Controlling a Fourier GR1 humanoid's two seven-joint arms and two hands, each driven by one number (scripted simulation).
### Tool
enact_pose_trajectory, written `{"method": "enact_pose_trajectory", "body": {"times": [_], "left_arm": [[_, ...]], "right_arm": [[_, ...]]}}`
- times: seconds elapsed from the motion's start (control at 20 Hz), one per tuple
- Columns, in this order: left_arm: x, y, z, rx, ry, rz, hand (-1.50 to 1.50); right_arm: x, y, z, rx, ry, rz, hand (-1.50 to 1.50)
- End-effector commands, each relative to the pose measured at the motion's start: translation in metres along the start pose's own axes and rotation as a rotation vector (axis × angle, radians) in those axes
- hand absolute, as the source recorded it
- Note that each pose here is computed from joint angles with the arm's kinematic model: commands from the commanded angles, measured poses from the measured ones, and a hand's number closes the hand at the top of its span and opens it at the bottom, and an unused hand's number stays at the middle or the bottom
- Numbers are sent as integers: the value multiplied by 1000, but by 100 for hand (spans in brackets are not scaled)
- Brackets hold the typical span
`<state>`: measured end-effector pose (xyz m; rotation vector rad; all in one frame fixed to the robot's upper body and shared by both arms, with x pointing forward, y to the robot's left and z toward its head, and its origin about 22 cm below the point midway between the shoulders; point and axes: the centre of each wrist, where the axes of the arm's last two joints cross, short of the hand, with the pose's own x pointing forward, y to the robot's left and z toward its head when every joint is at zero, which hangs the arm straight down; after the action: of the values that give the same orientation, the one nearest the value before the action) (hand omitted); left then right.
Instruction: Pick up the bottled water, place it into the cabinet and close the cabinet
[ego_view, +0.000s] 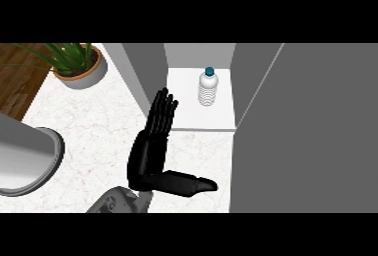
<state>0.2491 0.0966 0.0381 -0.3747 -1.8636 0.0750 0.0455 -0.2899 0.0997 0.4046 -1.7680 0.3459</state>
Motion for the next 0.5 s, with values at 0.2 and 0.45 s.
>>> {"method": "enact_pose_trajectory", "body": {"times": [0.2, 0.45], "left_arm": [[27, 17, 46, 21, -7, 5, -150], [29, 46, 70, 61, -4, 3, -150]], "right_arm": [[48, 32, -19, 220, 23, 46, 150], [39, 45, -29, 280, 59, 22, 150]]}}
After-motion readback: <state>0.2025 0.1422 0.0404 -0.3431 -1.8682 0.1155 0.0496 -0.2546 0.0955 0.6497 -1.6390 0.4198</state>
